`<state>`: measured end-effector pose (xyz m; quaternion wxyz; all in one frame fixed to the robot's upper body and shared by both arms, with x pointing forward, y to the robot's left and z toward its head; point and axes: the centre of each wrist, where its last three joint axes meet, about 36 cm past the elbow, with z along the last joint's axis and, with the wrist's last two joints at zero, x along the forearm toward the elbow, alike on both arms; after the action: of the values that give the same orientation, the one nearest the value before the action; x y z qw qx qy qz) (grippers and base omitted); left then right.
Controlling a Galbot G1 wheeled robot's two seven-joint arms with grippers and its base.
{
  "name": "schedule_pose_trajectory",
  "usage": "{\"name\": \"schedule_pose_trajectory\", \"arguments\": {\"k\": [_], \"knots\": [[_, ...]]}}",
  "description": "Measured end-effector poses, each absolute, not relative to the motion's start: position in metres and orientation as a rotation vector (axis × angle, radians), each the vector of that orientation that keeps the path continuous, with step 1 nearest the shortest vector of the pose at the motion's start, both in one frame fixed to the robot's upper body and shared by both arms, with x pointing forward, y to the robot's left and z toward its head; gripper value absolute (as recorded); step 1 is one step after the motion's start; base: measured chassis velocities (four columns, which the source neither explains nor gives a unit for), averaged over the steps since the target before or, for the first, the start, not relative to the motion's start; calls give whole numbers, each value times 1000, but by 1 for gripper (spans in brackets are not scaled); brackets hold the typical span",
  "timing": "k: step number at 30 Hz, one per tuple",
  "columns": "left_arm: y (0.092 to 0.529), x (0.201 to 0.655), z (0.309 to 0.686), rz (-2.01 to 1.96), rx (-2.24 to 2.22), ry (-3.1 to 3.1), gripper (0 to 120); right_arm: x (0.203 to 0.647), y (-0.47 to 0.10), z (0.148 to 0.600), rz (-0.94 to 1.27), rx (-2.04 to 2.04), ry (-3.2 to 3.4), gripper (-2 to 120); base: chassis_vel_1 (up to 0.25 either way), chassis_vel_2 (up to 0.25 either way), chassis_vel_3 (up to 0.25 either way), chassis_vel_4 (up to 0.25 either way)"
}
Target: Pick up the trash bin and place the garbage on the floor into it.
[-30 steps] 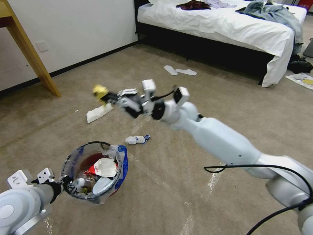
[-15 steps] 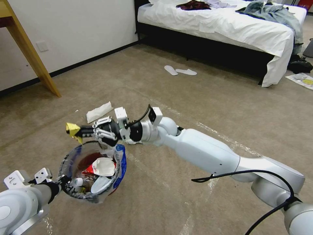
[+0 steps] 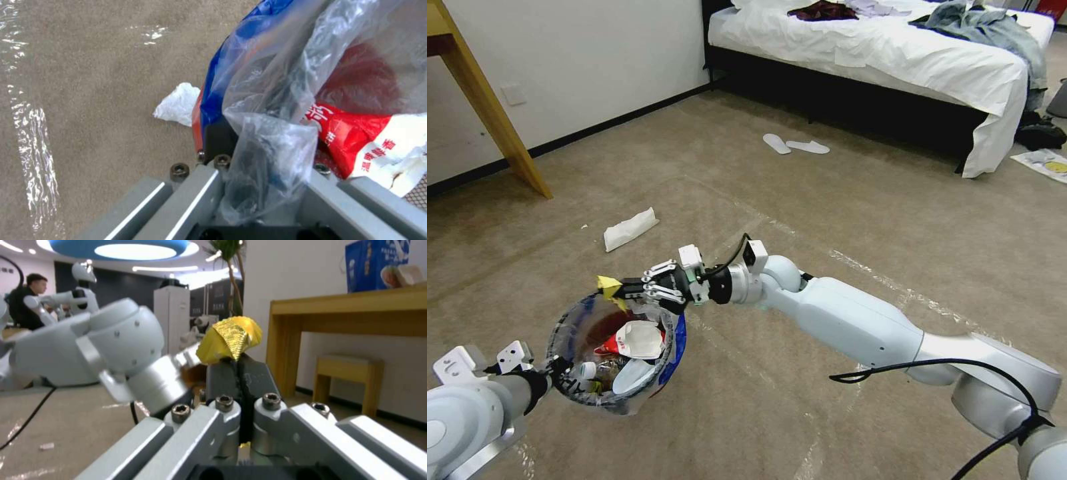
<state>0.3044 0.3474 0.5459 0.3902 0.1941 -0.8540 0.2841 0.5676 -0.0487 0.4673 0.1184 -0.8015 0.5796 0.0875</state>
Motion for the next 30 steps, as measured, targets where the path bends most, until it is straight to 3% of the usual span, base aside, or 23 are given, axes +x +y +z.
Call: {"name": "schedule_pose_trajectory", "arguments": {"k": [30], "knots": [[339,297,548,729,476,-2169,0,554,-38,435,209,-2435,1696,0,0,0,0,0]]}}
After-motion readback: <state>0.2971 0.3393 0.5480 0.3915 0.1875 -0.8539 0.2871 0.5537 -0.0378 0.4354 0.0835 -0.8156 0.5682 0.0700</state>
